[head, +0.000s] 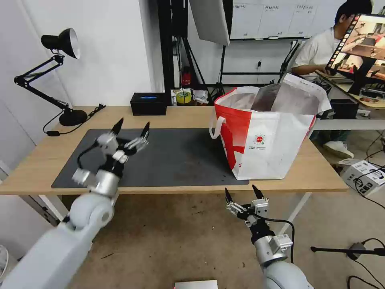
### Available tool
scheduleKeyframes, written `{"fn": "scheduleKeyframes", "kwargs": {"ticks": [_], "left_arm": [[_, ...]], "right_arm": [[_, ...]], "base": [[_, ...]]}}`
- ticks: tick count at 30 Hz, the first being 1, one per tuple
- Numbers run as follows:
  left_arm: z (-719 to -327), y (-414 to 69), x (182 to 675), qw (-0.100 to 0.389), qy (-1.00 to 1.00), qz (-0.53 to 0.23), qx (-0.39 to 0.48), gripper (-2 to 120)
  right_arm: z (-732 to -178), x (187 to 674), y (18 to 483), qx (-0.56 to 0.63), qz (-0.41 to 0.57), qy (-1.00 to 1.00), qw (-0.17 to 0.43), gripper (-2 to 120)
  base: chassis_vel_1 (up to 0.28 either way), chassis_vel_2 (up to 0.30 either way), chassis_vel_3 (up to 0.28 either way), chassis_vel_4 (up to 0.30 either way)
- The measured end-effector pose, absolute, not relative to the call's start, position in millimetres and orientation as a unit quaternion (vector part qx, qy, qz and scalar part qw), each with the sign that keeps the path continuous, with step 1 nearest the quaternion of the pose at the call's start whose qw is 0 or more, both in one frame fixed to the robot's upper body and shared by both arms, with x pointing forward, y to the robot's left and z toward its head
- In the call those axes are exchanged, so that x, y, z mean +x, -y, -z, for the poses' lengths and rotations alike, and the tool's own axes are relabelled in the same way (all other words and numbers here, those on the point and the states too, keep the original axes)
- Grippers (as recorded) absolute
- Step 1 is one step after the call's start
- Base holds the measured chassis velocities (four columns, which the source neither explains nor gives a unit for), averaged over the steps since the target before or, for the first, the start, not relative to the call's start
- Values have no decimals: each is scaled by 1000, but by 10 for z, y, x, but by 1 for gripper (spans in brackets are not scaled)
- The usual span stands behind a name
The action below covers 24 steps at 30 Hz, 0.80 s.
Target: Pick up the trash from the table and place it into the takeout bag.
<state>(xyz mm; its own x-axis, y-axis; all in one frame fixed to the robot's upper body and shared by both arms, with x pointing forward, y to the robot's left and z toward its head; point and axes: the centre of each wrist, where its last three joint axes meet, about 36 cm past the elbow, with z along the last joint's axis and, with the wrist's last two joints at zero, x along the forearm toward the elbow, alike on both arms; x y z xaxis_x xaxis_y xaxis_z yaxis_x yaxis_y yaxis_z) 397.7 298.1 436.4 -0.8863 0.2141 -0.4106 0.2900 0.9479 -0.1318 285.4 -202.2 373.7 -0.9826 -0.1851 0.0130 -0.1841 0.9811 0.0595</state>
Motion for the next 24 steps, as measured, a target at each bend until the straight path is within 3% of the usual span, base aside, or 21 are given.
{"fn": "scheduleKeyframes", "kwargs": {"ticks": [24], "left_arm": [[-3742,-3367,2748,172,-984,52,0,100]], "right_arm": [[-3737,2854,2022,93,29,995,9,100]], "base": [[0,0,0,0]]}}
